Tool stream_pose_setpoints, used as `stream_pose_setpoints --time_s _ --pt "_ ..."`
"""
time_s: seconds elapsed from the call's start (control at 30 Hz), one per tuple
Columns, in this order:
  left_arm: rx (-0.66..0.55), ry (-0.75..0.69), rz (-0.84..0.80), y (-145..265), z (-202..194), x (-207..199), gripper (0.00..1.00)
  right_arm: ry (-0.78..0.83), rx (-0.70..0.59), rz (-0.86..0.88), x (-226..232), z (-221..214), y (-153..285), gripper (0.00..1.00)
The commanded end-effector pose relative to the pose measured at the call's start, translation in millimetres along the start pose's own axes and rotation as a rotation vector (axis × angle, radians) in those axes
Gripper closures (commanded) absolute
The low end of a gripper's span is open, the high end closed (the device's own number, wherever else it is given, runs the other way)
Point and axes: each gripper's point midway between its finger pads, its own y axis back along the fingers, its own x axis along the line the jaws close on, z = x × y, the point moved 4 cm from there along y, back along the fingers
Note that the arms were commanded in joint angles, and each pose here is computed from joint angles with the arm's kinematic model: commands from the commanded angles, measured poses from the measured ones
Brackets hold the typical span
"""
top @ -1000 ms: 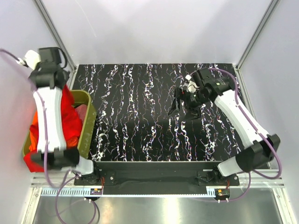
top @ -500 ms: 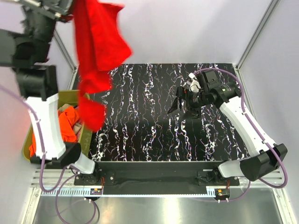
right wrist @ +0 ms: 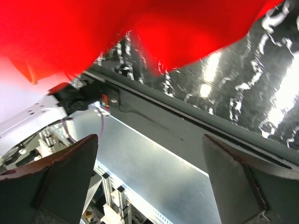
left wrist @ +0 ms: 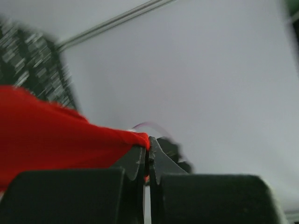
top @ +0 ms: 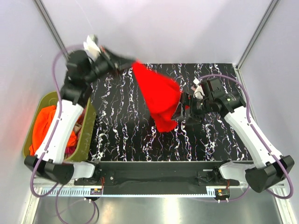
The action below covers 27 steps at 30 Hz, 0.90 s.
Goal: Fold and stack the t-shirts
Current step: Move the tshirt to the center of the board
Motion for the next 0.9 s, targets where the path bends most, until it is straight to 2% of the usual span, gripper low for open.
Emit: stream_pose_setpoints --time_s 0.0,0.03,0.1,0.13,0.17,0.2,0.33,0.37,0.4,0.43,0.53,0.63,0.67,0.73,0.77,0.83,0.87 --pt "0.122 -0.028 0.241 40.4 -45.8 71.3 1.0 -0.005 -0.013 -0.051 -13.8 -10.0 -1.7 0.0" --pt "0.157 0.021 0.373 52.1 -65.1 118.6 1.0 -0.011 -0.001 -0.066 -19.6 -14.5 -4.2 0.0" --pt "0.148 -0.006 0.522 89.9 -87.9 153.9 1.0 -0.018 0.006 -0.092 -26.8 -16.7 -8.5 0.0" --pt "0.184 0.027 0.637 109.2 -108.1 192.5 1.0 -0.026 0.022 -0.106 -31.4 -18.1 -13.3 0.0" --pt "0.165 -0.002 0.683 128.2 -115.0 200.0 1.0 -0.024 0.029 -0.115 -33.8 -17.9 -16.4 0.0" --pt "0.228 0.019 0.78 149.8 -136.6 230.0 1.0 -0.028 0.041 -0.126 -37.5 -18.0 -20.3 0.0" --pt "0.354 0.118 0.907 192.7 -183.2 271.8 0.98 -0.044 0.085 -0.134 -45.3 -5.3 -48.8 0.0" --pt "0.35 0.108 0.95 199.7 -184.6 278.6 0.94 -0.046 0.093 -0.134 -46.1 -2.3 -54.6 0.0" --pt "0.36 0.083 0.98 205.7 -184.5 279.9 0.78 -0.036 0.082 -0.127 -43.1 6.4 -58.8 0.01" --pt "0.326 0.04 1.017 207.8 -176.5 281.5 0.68 -0.047 0.109 -0.146 -48.5 12.1 -71.0 0.03" --pt "0.262 -0.103 0.992 191.8 -145.3 262.6 0.44 -0.053 0.102 -0.187 -51.7 35.9 -89.3 0.09" --pt "0.229 -0.249 1.0 163.5 -107.7 256.3 0.34 -0.087 0.086 -0.225 -62.1 61.7 -105.5 0.12" --pt "0.241 -0.267 1.038 148.9 -97.5 269.8 0.33 -0.104 0.086 -0.226 -65.5 68.0 -109.2 0.13" --pt "0.242 -0.335 1.02 121.7 -76.2 270.5 0.33 -0.146 0.103 -0.215 -72.8 83.1 -124.5 0.13" --pt "0.27 -0.332 1.053 104.3 -69.9 292.6 0.35 -0.16 0.096 -0.217 -77.1 90.9 -127.9 0.13" --pt "0.274 -0.359 1.011 71.1 -51.8 293.3 0.37 -0.148 0.098 -0.212 -79.0 107.1 -142.6 0.12" --pt "0.312 -0.349 1.028 52.8 -50.2 318.5 0.38 -0.145 0.1 -0.198 -77.8 112.2 -148.0 0.11"
